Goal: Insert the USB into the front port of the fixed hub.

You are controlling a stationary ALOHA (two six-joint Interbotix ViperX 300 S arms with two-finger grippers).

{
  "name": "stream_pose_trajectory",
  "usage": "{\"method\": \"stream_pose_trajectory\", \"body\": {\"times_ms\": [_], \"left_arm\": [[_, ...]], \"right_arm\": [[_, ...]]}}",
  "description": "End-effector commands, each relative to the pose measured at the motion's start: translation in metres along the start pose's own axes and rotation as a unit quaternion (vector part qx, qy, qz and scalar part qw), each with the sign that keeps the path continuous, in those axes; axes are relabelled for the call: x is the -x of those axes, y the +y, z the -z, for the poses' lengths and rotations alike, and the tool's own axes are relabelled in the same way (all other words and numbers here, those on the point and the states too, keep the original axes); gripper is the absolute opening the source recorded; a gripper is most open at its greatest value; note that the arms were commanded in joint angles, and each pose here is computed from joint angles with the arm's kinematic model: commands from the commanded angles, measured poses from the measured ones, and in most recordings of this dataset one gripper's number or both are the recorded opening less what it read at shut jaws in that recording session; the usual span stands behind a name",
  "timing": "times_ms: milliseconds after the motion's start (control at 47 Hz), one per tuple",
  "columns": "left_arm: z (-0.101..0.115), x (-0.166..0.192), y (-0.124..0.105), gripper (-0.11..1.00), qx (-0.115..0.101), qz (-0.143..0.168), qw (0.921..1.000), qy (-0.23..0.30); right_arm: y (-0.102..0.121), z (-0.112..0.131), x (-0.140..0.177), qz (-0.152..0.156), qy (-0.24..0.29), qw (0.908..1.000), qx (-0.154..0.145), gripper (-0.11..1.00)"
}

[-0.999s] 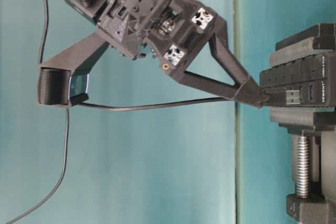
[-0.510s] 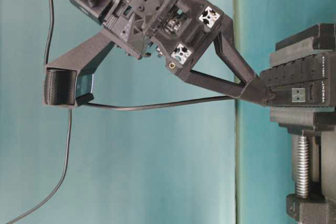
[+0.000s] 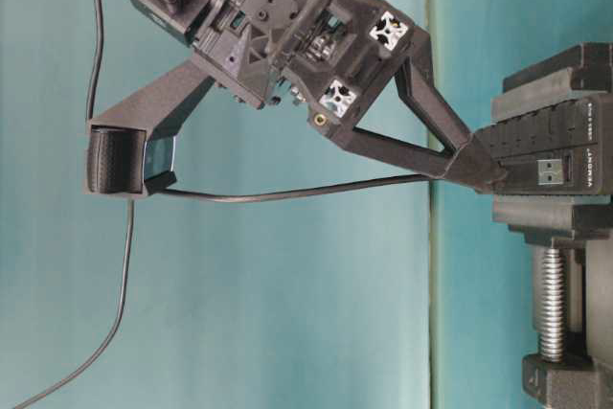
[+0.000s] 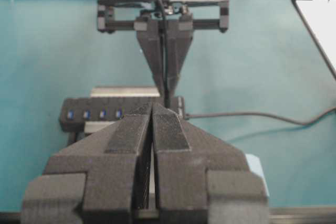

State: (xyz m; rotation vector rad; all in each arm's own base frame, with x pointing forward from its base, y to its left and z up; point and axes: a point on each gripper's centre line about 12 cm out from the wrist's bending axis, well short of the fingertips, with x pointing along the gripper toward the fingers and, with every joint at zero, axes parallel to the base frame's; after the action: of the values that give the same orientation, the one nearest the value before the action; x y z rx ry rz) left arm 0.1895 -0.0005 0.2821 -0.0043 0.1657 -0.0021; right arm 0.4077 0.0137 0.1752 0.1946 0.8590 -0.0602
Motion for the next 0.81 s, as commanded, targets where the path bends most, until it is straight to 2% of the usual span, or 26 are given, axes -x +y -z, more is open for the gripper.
{"method": "stream_pose_trajectory", "body": {"times_ms": [0,787], "left_arm": [[-0.004,-0.001,0.000,0.00,0.000,0.001,1.0000,-0.005],[-0.004,-0.001,0.000,0.00,0.000,0.001,1.0000,-0.005]], "right_arm": [[0.004,-0.006,0.006,-0.005,-0.012,0.9999,-0.004,0.05],[0.005,0.004,-0.003,-0.003,0.006,1.0000,-0.007,0.05]]}}
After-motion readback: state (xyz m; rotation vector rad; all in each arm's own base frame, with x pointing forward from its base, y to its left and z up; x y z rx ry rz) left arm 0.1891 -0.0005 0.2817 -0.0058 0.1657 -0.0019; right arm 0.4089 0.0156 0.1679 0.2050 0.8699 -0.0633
